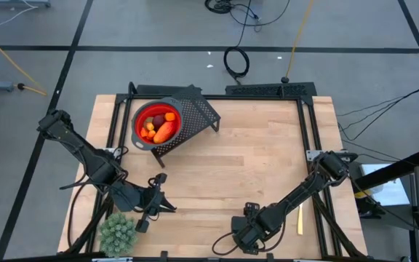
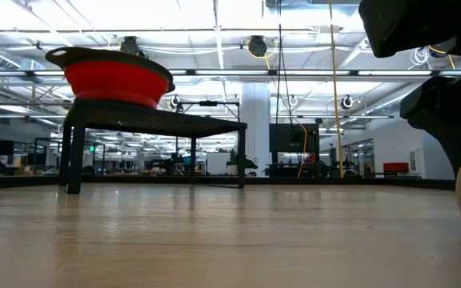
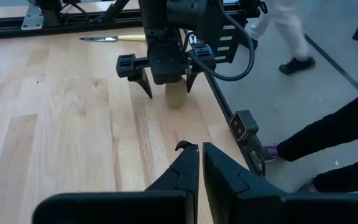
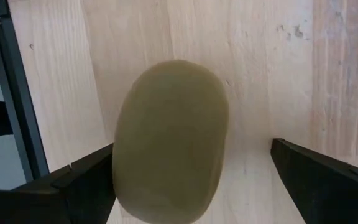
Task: Pick & Place Fruit
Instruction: Put the kiwi into the red strainer bowl on the shelf
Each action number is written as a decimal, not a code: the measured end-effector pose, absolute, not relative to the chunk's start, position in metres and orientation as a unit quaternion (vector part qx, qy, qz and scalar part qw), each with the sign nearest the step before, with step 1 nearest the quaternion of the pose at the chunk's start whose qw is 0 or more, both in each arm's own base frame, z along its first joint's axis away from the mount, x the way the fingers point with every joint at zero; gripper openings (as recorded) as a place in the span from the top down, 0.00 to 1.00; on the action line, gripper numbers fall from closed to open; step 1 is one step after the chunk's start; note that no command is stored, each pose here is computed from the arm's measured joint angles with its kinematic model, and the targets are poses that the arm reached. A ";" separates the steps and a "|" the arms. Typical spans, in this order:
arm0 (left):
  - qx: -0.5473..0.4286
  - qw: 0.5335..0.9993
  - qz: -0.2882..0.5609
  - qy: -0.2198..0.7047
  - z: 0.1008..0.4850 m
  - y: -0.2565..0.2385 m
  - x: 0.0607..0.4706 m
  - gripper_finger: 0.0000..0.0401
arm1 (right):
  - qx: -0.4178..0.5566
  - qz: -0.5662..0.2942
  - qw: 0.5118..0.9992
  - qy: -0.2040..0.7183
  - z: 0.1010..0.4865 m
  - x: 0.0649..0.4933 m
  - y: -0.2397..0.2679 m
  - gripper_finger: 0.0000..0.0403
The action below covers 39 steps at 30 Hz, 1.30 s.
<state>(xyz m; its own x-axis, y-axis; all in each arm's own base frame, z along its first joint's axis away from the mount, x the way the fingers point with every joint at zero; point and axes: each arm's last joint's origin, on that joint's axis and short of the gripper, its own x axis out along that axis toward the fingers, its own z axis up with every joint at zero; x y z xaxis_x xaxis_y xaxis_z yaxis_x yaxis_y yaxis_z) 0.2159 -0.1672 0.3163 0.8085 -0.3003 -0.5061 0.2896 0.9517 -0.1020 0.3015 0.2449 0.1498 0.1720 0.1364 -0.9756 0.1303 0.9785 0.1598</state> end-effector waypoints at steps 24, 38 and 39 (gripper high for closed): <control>-0.003 0.954 -0.160 0.255 0.318 -0.168 0.217 0.95 | 0.127 -0.002 0.754 0.644 0.159 0.302 0.239 0.52; -0.017 0.959 -0.164 0.229 0.324 -0.169 0.219 0.95 | 0.192 -0.042 0.845 0.497 0.247 0.296 0.212 0.54; -0.021 0.961 -0.164 0.222 0.325 -0.169 0.220 0.95 | 0.195 -0.050 0.856 0.476 0.254 0.295 0.209 0.54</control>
